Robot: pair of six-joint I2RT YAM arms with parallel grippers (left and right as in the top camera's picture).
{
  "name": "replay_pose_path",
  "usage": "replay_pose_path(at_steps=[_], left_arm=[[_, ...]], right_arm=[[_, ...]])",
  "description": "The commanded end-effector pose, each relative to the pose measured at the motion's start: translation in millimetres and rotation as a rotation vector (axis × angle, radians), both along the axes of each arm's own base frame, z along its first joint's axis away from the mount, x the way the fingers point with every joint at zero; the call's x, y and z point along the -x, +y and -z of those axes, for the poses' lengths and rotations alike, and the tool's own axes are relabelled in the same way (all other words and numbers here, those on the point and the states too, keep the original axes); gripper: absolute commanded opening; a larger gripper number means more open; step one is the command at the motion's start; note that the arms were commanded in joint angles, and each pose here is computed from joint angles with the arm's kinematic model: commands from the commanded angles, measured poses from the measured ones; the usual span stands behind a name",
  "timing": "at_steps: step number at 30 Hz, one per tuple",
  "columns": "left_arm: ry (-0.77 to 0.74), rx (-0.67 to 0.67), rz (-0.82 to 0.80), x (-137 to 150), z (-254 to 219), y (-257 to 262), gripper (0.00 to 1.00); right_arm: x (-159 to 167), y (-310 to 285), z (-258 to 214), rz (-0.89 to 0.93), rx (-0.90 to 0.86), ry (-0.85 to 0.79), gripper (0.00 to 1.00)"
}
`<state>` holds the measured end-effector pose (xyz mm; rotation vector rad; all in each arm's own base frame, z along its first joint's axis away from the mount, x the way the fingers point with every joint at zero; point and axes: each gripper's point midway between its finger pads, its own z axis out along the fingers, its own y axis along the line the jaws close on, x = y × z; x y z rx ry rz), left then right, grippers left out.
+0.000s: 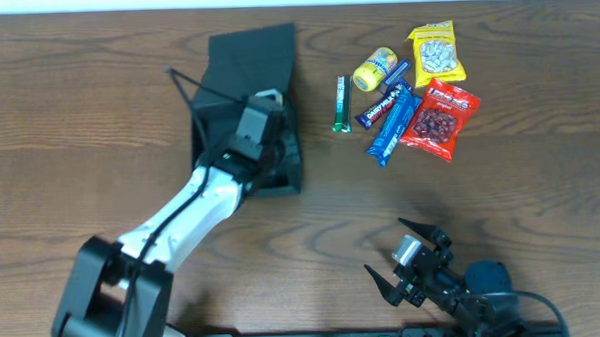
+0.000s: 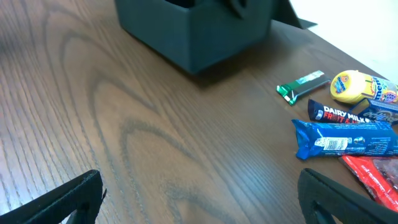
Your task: Pack container
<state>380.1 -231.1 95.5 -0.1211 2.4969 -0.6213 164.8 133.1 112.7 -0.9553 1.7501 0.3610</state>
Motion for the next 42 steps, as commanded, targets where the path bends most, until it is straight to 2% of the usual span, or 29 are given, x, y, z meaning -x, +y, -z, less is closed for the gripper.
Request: replay_pose_path(at_steps=[1, 8, 18, 19, 20, 21, 22, 24, 29, 33, 37, 39, 42], left_arm=[[0.007, 0.046, 0.013, -11, -7, -34, 0.05], [0.053, -0.061, 0.030, -21, 12, -45, 0.05], [0.042, -0.051, 0.054, -19, 12, -55, 0.06], [0.038, -0.055, 0.079, -17, 12, -58, 0.12], [0.035, -0.054, 0.123, -14, 12, -62, 0.38], [0.037, -0.047, 0.156, -11, 11, -66, 0.69], [0.045, -0.038, 0.178, -7, 11, -70, 0.89], [0.057, -0.043, 0.198, -3, 9, -70, 0.97], [-0.006, -0.127, 0.213, -6, -25, -58, 0.95], [-0.133, -0.220, 0.123, -12, -88, -27, 0.95], [-0.250, -0.393, 0.028, -5, -135, 23, 0.95], [-0.251, -0.508, 0.002, 0, -141, 50, 0.96], [-0.154, -0.607, -0.023, 8, -122, 83, 0.95]], right_arm=[[0, -1, 0, 0.008, -0.010, 0.007, 0.99], [0, -1, 0, 0.008, -0.010, 0.007, 0.99], [0, -1, 0, 0.008, -0.010, 0.007, 0.99], [0, -1, 0, 0.008, -0.010, 0.007, 0.99], [0, -1, 0, 0.008, -0.010, 0.007, 0.99], [0, -1, 0, 0.008, -0.010, 0.007, 0.99], [0, -1, 0, 0.008, -0.010, 0.007, 0.99], [0, -1, 0, 0.008, -0.010, 0.007, 0.99], [0, -1, 0, 0.008, -0.010, 0.007, 0.99], [0, -1, 0, 0.008, -0.010, 0.007, 0.99], [0, -1, 0, 0.008, -0.010, 0.007, 0.99], [0, -1, 0, 0.008, -0.010, 0.007, 0.99], [0, -1, 0, 0.008, -0.010, 0.007, 0.99]])
